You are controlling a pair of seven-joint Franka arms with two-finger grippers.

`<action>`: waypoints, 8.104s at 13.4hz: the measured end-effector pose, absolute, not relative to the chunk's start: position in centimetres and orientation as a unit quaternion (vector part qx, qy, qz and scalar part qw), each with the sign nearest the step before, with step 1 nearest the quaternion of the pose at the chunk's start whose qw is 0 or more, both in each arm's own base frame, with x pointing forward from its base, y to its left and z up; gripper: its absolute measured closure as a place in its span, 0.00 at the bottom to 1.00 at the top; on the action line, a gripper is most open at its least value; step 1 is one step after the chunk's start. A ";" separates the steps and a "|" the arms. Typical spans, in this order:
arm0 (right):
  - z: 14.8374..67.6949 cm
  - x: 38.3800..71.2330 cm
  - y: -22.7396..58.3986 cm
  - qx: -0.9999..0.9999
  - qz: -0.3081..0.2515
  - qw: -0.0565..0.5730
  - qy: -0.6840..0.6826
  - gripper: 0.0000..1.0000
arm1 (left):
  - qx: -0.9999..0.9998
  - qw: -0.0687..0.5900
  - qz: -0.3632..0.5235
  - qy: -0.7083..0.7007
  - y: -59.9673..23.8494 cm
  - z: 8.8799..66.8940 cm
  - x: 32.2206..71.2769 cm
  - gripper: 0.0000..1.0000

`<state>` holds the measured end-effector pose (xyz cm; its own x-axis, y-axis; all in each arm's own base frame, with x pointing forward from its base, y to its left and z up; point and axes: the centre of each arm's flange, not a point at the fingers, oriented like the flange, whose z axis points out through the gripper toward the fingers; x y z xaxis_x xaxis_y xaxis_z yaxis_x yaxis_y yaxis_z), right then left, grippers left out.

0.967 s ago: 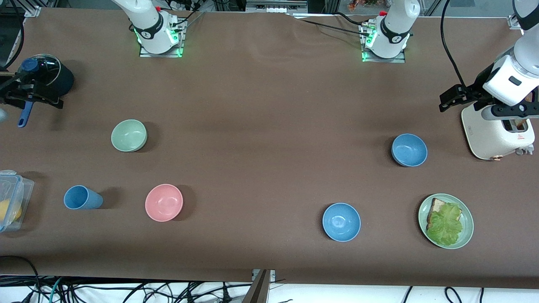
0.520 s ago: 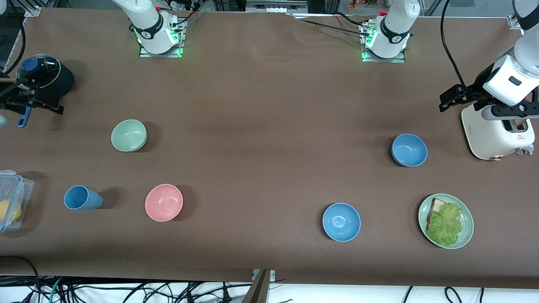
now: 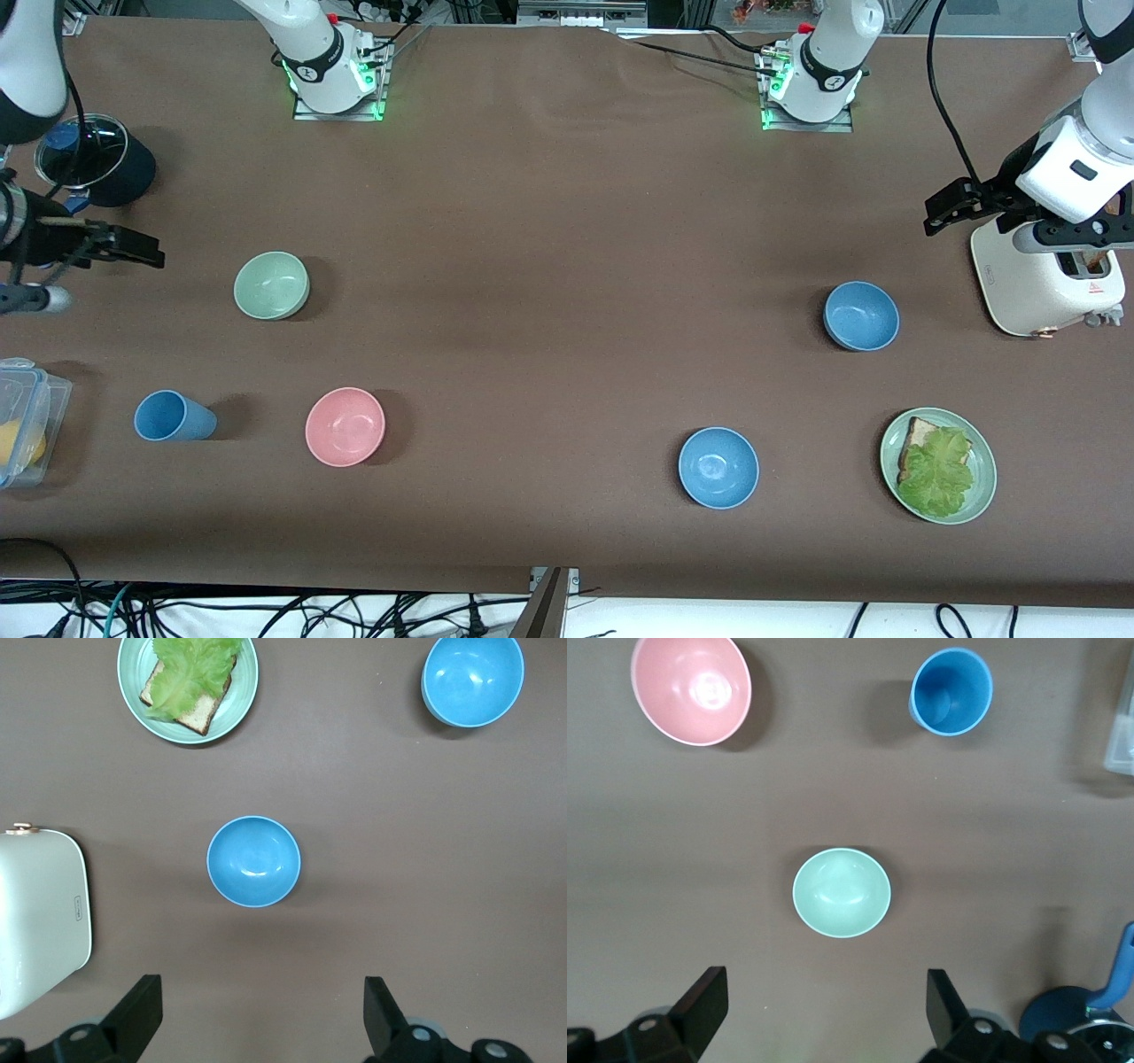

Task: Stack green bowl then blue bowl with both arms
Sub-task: 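Reach the right gripper toward the pale green bowl, then lower the right gripper and close it on the green bowl's rim, then carry the green bowl with the right gripper toward the table center, then set the green bowl down and open the right gripper, then retract the right gripper while the left gripper reaches the blue bowl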

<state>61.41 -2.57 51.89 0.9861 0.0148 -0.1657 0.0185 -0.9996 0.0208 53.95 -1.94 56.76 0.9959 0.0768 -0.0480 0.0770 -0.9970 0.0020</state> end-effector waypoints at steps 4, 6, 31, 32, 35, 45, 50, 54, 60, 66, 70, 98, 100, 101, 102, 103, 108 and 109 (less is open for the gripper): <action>43.6 60.8 -3.8 0.995 -0.100 0.014 -0.001 0.01 | 0.999 0.002 -0.024 0.039 -1.9 56.8 54.0 0.00; 38.6 59.8 -5.7 0.996 -0.088 0.018 -0.015 0.01 | 0.999 0.002 -0.024 0.039 -1.9 56.8 54.0 0.00; 19.0 49.8 -9.0 0.997 -0.068 0.035 -0.021 0.56 | 0.999 0.002 -0.024 0.040 -1.8 56.8 54.0 0.00; 19.1 49.8 -9.0 0.997 -0.068 0.034 -0.020 0.68 | 0.999 0.002 -0.024 0.040 -1.8 56.8 54.0 0.00; 20.1 49.9 -8.8 0.997 -0.065 0.031 -0.017 0.87 | 0.999 0.002 -0.024 0.040 -1.8 56.8 54.0 0.00; 32.3 54.5 3.1 0.998 -0.059 -0.004 0.019 0.94 | 0.999 0.002 -0.024 0.040 -1.8 56.8 54.0 0.00; 35.4 55.6 19.1 0.997 -0.051 -0.040 -0.032 0.94 | 0.999 0.002 -0.024 0.040 -1.8 56.8 54.0 0.00; 32.5 55.3 29.8 0.991 -0.079 -0.094 -0.055 0.94 | 0.999 0.002 -0.024 0.040 -1.8 56.8 54.0 0.00; 25.8 50.9 41.3 0.990 -0.067 -0.111 -0.059 0.94 | 0.999 0.002 -0.024 0.040 -1.7 56.8 54.0 0.00; 22.0 49.3 43.7 0.990 -0.064 -0.110 -0.057 0.94 | 0.999 0.002 -0.024 0.040 -1.7 56.8 54.0 0.00; 21.7 47.9 45.4 0.990 -0.063 -0.115 -0.057 0.94 | 0.999 0.002 -0.024 0.040 -1.7 56.8 54.0 0.00; 45.0 66.7 15.1 0.997 0.051 -0.005 0.065 0.00 | 0.998 0.000 -0.038 0.040 -1.7 55.3 54.6 0.00; 47.3 66.4 9.4 0.996 0.037 -0.008 0.079 0.00 | 0.998 -0.001 -0.049 0.046 -1.1 54.1 55.0 0.00; 48.4 66.0 7.2 0.996 0.031 -0.011 0.077 0.00 | 0.997 -0.001 -0.055 0.047 -0.6 53.4 55.3 0.00; 49.6 65.4 5.5 0.997 0.028 -0.016 0.073 0.00 | 0.997 -0.001 -0.062 0.041 0.1 52.7 55.6 0.00; 50.8 64.7 4.3 0.997 0.028 -0.022 0.069 0.00 | 0.997 0.001 -0.071 0.029 1.1 51.7 55.9 0.00; 59.0 60.4 -1.7 0.998 0.049 -0.028 0.038 0.00 | 0.995 0.017 -0.100 -0.024 8.3 43.5 58.0 0.00; 59.8 59.6 -2.6 0.998 0.048 -0.029 0.032 0.00 | 0.995 0.019 -0.092 -0.035 9.2 41.4 58.4 0.00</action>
<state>59.58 -2.58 59.85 0.9933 0.0612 0.0984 0.0668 -0.9963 -0.0549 58.41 9.17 41.39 0.9804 -0.0735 -0.1827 -0.0666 -0.9968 0.0438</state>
